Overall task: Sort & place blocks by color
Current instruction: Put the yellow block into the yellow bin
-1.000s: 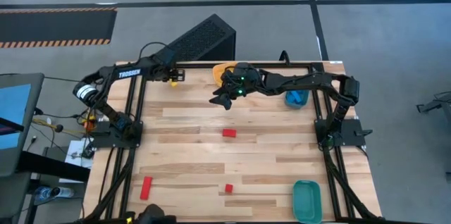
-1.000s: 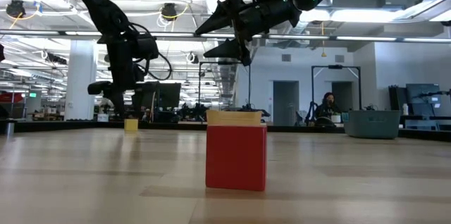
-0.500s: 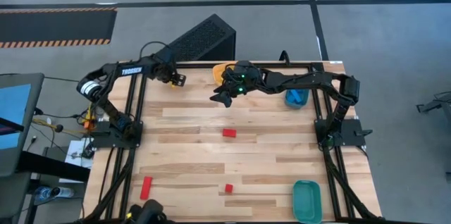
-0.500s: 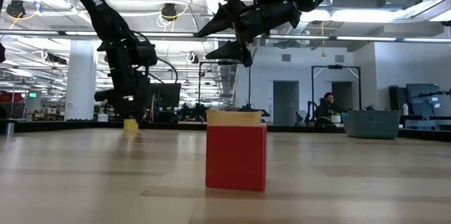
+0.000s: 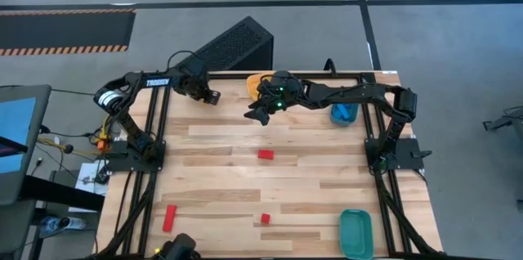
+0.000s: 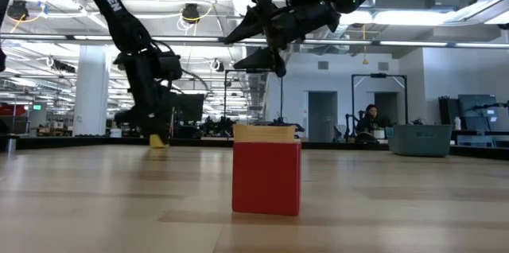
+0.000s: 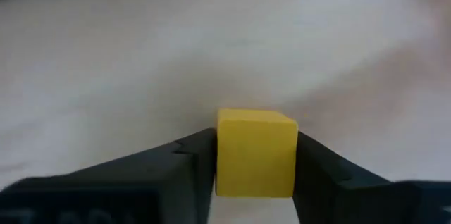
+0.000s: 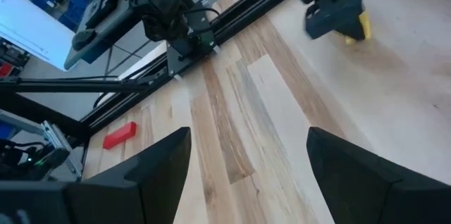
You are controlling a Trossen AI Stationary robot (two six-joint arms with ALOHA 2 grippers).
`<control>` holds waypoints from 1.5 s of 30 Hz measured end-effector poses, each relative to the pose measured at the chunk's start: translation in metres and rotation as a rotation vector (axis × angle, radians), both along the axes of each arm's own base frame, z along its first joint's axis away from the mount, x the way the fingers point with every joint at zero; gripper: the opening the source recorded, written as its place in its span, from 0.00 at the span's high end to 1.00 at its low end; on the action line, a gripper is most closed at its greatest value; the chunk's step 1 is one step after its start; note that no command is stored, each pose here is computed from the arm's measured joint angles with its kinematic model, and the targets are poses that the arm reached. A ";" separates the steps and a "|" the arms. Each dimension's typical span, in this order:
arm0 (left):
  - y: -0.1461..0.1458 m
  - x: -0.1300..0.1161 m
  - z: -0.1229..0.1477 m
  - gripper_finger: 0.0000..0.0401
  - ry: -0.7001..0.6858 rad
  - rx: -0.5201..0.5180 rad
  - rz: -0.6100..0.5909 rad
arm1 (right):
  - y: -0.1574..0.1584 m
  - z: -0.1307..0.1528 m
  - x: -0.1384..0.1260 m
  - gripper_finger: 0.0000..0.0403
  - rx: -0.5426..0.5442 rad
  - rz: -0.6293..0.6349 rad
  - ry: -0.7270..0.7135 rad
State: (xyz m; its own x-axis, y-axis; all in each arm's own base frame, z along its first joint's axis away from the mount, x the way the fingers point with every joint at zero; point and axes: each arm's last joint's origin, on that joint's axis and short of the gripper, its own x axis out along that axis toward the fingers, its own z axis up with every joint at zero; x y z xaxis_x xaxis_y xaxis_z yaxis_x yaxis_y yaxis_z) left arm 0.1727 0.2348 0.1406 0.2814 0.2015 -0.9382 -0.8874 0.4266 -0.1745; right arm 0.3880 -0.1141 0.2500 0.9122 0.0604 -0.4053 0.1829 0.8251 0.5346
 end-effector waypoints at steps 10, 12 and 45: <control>-0.030 0.058 0.030 0.75 -0.432 0.003 -0.274 | -0.020 0.080 -0.059 0.25 -0.052 -0.056 -0.146; -0.038 0.070 0.045 0.75 -0.513 0.091 -0.334 | -0.026 0.092 -0.078 0.25 -0.090 -0.124 -0.116; 0.040 0.162 0.049 0.71 -0.293 0.381 -0.613 | -0.026 0.054 -0.120 0.25 0.123 -0.409 0.012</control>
